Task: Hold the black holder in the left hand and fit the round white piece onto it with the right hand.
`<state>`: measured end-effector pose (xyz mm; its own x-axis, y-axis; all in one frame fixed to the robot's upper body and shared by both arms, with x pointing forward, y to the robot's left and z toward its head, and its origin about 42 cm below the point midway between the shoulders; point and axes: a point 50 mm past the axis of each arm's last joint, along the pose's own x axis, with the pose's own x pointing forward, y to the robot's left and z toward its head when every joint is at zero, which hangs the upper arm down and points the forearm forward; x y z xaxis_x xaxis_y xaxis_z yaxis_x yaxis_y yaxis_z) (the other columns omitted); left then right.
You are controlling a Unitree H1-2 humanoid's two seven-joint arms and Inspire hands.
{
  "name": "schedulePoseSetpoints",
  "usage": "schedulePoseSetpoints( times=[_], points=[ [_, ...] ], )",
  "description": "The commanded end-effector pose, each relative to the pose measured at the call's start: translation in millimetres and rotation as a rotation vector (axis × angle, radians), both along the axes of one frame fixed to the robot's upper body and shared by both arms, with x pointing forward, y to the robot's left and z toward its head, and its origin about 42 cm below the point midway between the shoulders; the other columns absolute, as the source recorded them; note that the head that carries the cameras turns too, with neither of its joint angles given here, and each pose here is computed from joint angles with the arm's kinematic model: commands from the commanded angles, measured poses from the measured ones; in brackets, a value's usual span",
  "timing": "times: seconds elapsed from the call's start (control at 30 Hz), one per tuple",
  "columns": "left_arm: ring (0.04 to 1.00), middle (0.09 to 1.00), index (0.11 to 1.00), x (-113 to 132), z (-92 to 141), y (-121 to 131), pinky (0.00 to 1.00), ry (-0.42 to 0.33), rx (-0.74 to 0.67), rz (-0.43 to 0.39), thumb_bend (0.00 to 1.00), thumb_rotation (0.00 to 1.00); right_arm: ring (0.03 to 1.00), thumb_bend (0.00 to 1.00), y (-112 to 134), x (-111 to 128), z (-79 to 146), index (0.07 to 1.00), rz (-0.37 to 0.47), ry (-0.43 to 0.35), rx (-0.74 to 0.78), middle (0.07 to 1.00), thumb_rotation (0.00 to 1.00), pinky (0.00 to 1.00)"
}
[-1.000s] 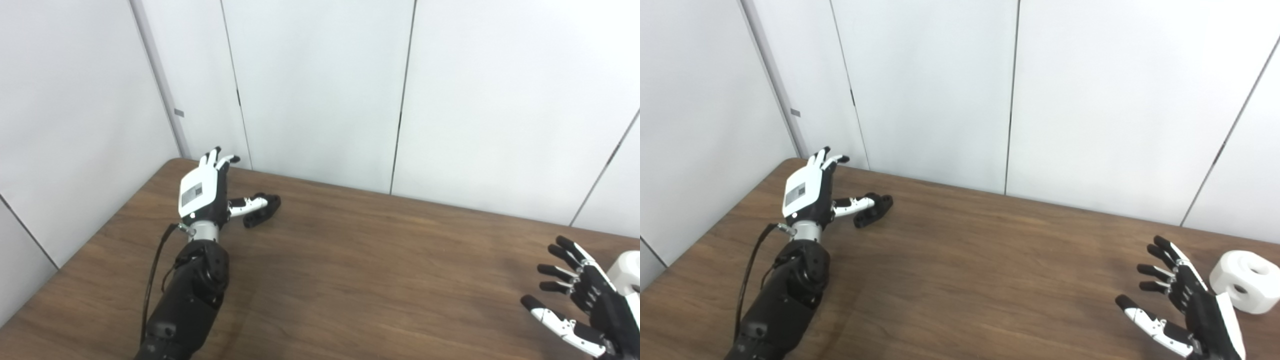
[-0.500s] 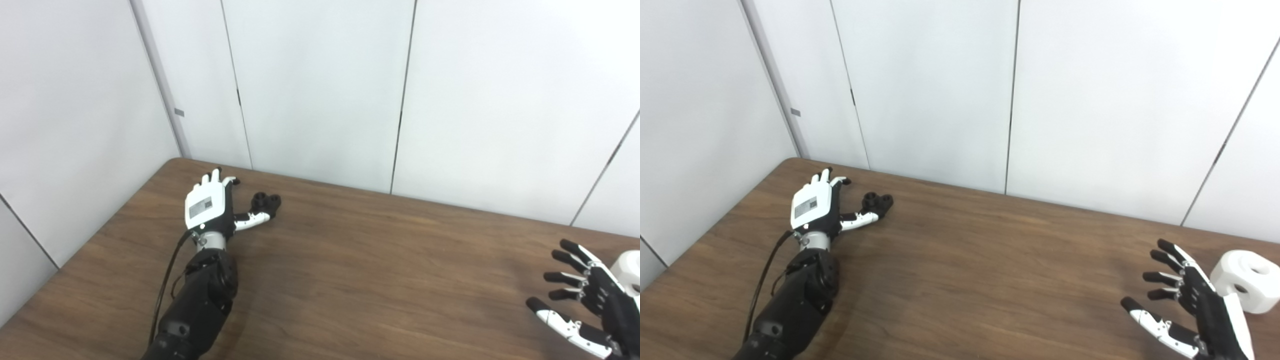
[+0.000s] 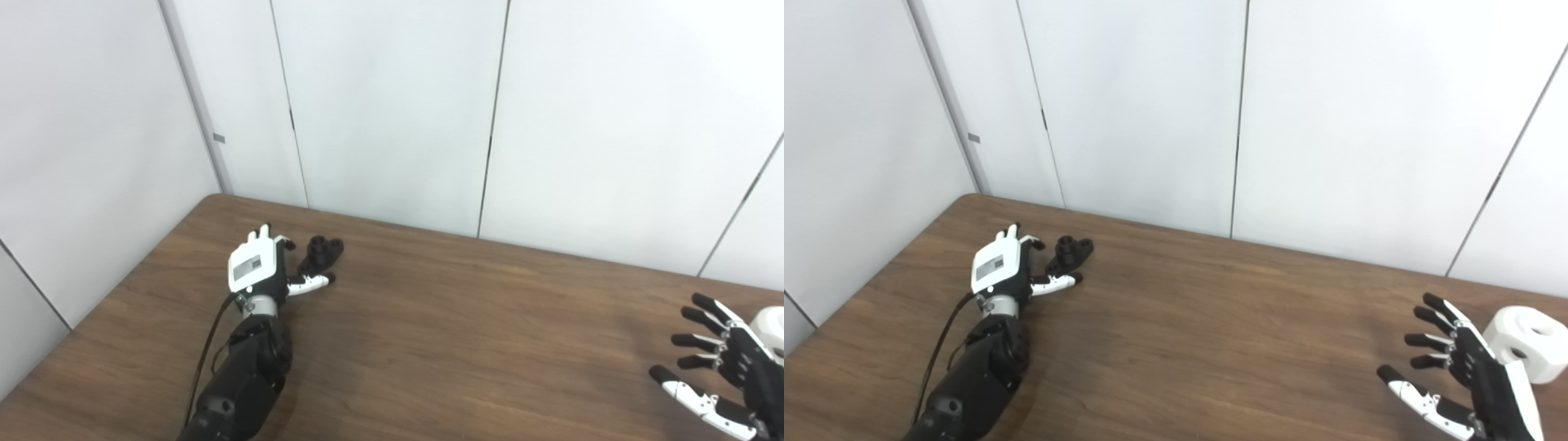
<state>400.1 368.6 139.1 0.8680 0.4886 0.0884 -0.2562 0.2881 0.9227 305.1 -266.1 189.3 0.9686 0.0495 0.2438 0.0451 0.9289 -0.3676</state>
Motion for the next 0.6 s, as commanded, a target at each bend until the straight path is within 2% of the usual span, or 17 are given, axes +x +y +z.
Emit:
schedulePoseSetpoints(
  times=[0.0, 0.13, 0.33, 0.43, 0.57],
  points=[
    [1.000, 1.000, 0.723, 14.4, 18.7, -0.8, 0.94, -0.067, 0.013, -0.004, 0.96, 0.43, 0.704, 0.37, -1.2, 1.1, 17.8, 0.861, 0.014, -0.067, -0.012, 0.831, 0.01, 0.56],
    [1.000, 0.989, 0.678, 18.6, 8.3, -2.2, 0.90, -0.061, 0.000, -0.011, 0.95, 0.39, 0.700, 0.38, -1.3, 1.0, 17.3, 0.864, 0.011, -0.064, -0.020, 0.832, 0.04, 0.57],
    [1.000, 0.970, 0.688, 22.4, -2.8, -7.4, 0.90, -0.028, -0.033, -0.008, 0.93, 0.42, 0.696, 0.37, -2.1, 0.1, 19.5, 0.863, 0.007, -0.065, -0.032, 0.829, 0.11, 0.56],
    [1.000, 0.958, 0.685, 24.1, -10.2, -8.3, 0.88, -0.028, -0.039, -0.009, 0.94, 0.40, 0.694, 0.36, -1.9, -1.1, 20.5, 0.861, 0.008, -0.066, -0.031, 0.828, 0.09, 0.55],
    [0.999, 0.960, 0.684, 25.2, -17.9, -9.5, 0.86, -0.013, -0.040, -0.013, 0.94, 0.41, 0.688, 0.36, -3.0, -2.9, 21.3, 0.860, 0.001, -0.069, -0.040, 0.827, 0.13, 0.55]
  ],
)
